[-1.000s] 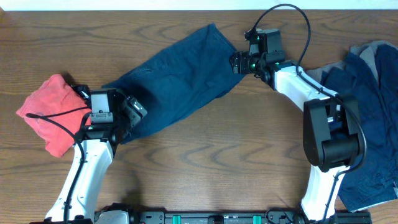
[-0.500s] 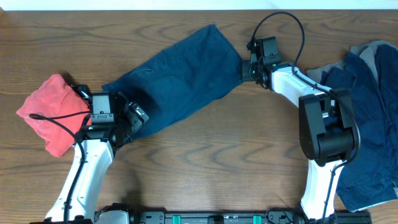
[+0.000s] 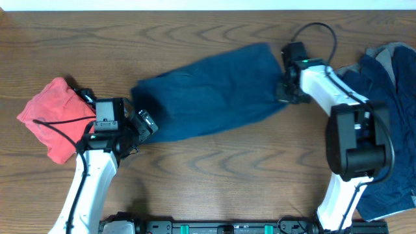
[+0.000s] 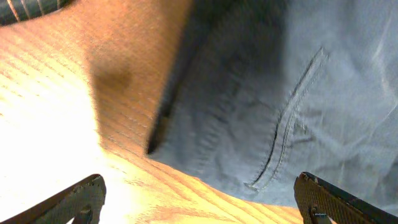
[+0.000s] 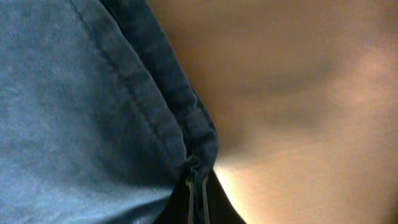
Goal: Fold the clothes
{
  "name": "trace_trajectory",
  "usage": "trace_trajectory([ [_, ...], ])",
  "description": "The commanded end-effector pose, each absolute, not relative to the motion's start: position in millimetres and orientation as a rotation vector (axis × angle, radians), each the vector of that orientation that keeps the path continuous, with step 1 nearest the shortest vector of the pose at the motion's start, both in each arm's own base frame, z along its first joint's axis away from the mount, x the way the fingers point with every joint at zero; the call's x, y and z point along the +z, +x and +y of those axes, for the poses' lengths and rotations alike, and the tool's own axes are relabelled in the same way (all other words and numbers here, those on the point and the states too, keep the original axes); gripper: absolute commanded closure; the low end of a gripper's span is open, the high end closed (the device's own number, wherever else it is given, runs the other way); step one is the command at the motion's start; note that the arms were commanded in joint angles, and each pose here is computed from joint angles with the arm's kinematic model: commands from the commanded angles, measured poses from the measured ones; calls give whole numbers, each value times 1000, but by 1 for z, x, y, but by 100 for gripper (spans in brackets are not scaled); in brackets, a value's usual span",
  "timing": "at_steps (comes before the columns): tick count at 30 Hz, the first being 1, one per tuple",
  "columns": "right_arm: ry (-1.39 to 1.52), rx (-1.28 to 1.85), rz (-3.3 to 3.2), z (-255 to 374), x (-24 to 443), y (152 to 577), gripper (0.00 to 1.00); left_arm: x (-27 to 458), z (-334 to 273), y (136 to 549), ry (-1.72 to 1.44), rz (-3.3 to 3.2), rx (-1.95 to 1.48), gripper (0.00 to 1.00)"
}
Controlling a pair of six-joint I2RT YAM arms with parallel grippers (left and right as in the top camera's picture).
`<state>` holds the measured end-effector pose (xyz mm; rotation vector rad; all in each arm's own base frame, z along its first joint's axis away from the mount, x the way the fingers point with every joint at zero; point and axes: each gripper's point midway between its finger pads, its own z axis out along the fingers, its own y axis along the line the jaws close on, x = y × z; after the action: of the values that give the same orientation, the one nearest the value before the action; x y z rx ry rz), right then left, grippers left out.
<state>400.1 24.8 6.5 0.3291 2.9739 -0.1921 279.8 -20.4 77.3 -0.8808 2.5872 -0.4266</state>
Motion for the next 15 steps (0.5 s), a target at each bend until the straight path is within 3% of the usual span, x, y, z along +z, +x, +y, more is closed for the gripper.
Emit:
trace_trajectory([
  [1,412,-320,2940,0,31,389,99,88,-25,283,-822,2570,-458,2],
  [3,413,-328,2964,-1,35,381,98,88,-25,286,-817,2562,-459,2],
  [8,413,-322,2951,-2,52,376,81,92,-34,304,-704,2531,-533,2],
  [10,414,-308,2923,-2,63,377,63,91,-39,313,-666,2519,-572,2],
  [11,415,-299,2904,-1,69,378,38,88,-40,318,-660,2513,-584,2],
  [12,416,-291,2885,-1,76,380,32,86,-40,322,-647,2512,-584,2],
  [15,398,-264,2827,-1,99,382,30,71,-40,334,-609,2523,-572,2],
])
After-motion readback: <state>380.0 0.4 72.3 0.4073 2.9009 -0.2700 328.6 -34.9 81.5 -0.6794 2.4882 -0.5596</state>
